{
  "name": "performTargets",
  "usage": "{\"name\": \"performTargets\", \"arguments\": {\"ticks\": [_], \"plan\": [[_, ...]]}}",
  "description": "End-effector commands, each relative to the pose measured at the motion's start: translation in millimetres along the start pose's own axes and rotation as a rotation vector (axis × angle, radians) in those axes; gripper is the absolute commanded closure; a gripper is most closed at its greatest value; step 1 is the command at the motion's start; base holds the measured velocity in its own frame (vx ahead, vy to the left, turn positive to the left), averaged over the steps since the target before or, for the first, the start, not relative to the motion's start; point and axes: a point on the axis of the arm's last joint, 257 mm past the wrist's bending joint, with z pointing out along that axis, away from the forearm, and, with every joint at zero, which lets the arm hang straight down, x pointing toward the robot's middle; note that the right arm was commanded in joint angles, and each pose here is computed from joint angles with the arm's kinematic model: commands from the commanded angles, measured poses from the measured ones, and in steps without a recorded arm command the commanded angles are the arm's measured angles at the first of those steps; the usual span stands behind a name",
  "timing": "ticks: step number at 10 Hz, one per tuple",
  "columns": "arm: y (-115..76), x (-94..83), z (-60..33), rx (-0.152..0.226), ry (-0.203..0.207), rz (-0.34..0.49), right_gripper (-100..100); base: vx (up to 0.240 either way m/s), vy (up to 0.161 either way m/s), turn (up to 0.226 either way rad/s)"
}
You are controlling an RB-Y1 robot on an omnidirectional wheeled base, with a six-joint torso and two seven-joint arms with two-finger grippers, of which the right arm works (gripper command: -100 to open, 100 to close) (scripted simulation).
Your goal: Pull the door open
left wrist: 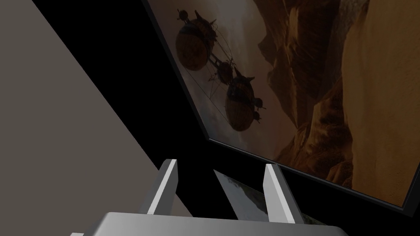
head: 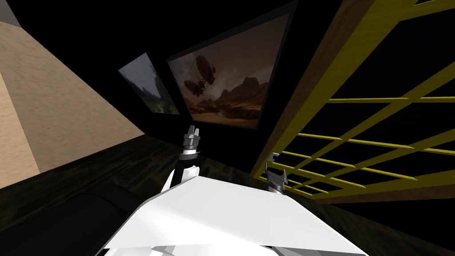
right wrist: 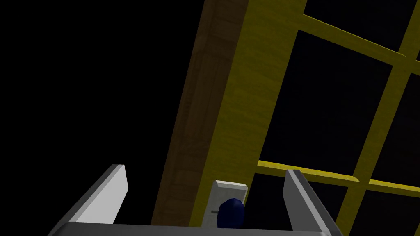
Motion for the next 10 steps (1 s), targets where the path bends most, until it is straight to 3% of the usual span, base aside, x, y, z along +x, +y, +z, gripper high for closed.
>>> {"name": "performTargets", "arguments": {"ticks": [1, 2, 3, 7, 10], "plan": [[5.2, -12.6, -12.1, -0.009, -0.033, 0.033, -100, 0.015, -0.111, 0.179], [7.4, -21.0, -18.4, -0.015, -0.052, 0.051, -100, 0.013, -0.124, 0.195], [11.9, -36.2, -30.6, -0.028, -0.088, 0.083, -100, 0.007, -0.154, 0.324], [22.0, -63.0, -54.6, -0.056, -0.154, 0.136, -100, -0.002, -0.118, 0.226], [34.7, -88.2, -81.2, -0.092, -0.217, 0.183, -100, -0.019, -0.121, 0.305]]}}
